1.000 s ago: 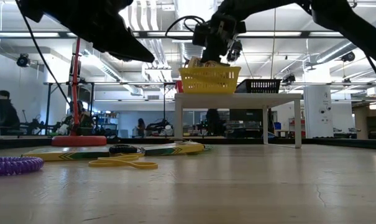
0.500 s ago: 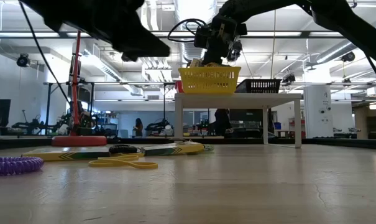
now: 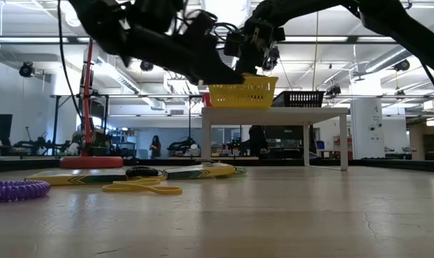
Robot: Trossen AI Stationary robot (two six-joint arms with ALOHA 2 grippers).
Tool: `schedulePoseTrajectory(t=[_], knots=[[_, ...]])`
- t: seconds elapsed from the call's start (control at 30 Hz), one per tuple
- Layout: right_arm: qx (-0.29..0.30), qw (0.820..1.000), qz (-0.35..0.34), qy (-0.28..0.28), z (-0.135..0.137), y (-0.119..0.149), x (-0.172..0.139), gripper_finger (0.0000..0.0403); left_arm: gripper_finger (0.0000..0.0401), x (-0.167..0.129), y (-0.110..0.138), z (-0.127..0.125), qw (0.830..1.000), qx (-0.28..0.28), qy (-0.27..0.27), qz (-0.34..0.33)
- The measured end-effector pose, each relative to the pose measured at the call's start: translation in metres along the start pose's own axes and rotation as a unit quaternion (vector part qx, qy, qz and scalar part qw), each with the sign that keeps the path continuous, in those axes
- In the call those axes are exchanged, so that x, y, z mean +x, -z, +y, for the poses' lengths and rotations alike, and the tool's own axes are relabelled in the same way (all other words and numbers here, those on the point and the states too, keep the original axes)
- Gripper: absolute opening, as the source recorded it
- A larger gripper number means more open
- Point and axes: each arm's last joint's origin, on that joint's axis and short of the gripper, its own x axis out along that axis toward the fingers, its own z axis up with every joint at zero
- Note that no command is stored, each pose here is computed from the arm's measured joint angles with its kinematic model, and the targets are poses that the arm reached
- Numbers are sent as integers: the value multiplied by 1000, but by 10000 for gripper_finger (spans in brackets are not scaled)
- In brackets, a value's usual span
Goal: Pick & Place Office Desk Supplies
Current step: Put the crayon box into the yellow bin on the shelf, then adjust the bins on the shelf
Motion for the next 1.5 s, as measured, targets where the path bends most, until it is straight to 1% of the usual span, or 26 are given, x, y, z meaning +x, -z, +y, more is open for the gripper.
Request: schedulePoseTrajectory(t=[0.13,0.3,0.47,0.63,0.77,0.87,1.1,1.2,1.27,1.4,1.5], knots=[[1,1000,1,0,0,0,0,34,5,13,-2,8,1000,-4,-23,2],[3,1000,6,-2,0,1,0,34,4,16,-4,17,998,-7,-63,4],[2,1000,9,0,1,1,1,34,4,17,-3,24,997,-11,-73,6],[-7,999,31,36,2,0,6,34,4,17,-3,24,997,-11,-73,8],[-24,999,18,43,2,-4,9,36,4,17,-3,24,997,-11,-73,8],[-26,999,9,47,1,-7,9,54,4,17,-3,24,997,-11,-73,9],[-35,997,-8,62,0,-11,7,136,4,17,-3,24,997,-14,-73,8],[-46,996,-20,70,6,-15,0,158,4,17,-3,24,997,-15,-73,8],[-47,994,-29,95,12,-20,-9,166,4,17,-3,24,997,-15,-73,8],[-50,984,-38,168,31,-25,-24,166,4,17,-3,25,997,-16,-74,5],[-63,975,-34,209,63,-26,-33,158,4,17,-3,26,997,-17,-77,2]])
